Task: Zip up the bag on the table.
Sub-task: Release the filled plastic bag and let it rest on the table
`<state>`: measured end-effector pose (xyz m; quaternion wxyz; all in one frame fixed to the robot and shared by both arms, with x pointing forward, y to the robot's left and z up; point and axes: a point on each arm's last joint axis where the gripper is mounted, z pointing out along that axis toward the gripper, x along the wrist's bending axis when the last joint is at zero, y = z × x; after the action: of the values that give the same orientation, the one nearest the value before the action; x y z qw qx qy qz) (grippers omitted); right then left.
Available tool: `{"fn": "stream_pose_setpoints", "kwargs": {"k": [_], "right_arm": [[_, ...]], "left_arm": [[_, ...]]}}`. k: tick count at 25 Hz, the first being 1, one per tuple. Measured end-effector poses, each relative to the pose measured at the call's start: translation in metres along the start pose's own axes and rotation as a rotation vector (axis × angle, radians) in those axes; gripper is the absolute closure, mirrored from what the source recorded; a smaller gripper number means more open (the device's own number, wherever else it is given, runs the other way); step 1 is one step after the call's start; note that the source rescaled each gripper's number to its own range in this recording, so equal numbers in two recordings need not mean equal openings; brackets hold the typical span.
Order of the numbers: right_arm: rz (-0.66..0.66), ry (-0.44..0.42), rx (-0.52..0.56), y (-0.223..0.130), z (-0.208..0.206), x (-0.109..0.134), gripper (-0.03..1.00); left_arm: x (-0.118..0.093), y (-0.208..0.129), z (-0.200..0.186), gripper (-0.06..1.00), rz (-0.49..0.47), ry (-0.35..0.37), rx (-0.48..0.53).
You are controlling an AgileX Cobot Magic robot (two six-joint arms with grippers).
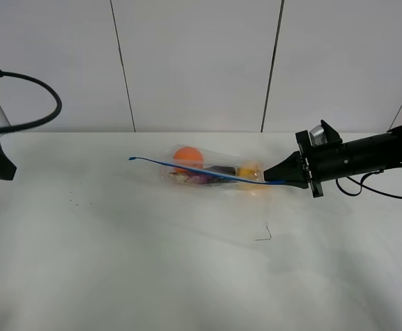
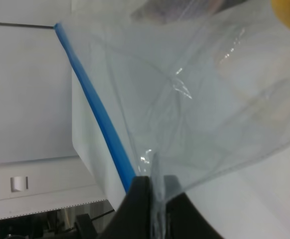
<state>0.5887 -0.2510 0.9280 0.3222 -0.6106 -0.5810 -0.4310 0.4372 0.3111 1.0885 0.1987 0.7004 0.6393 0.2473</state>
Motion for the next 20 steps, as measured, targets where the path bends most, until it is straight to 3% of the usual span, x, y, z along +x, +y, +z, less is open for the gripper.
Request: {"fn": "stream_pose_setpoints", "kwargs": {"k": [10,20], "right_arm": [[-0.004,0.000,0.000,0.000,0.000,0.000,0.97],[-0.004,0.000,0.000,0.000,0.000,0.000,0.97]], "left_arm": [[-0.012,-0.076,-0.058,-0.05,-0.017,0.011,-0.227],[-0.023,-0.141,-0.090,-0.05,-0.027,0.000,-0.352]]}}
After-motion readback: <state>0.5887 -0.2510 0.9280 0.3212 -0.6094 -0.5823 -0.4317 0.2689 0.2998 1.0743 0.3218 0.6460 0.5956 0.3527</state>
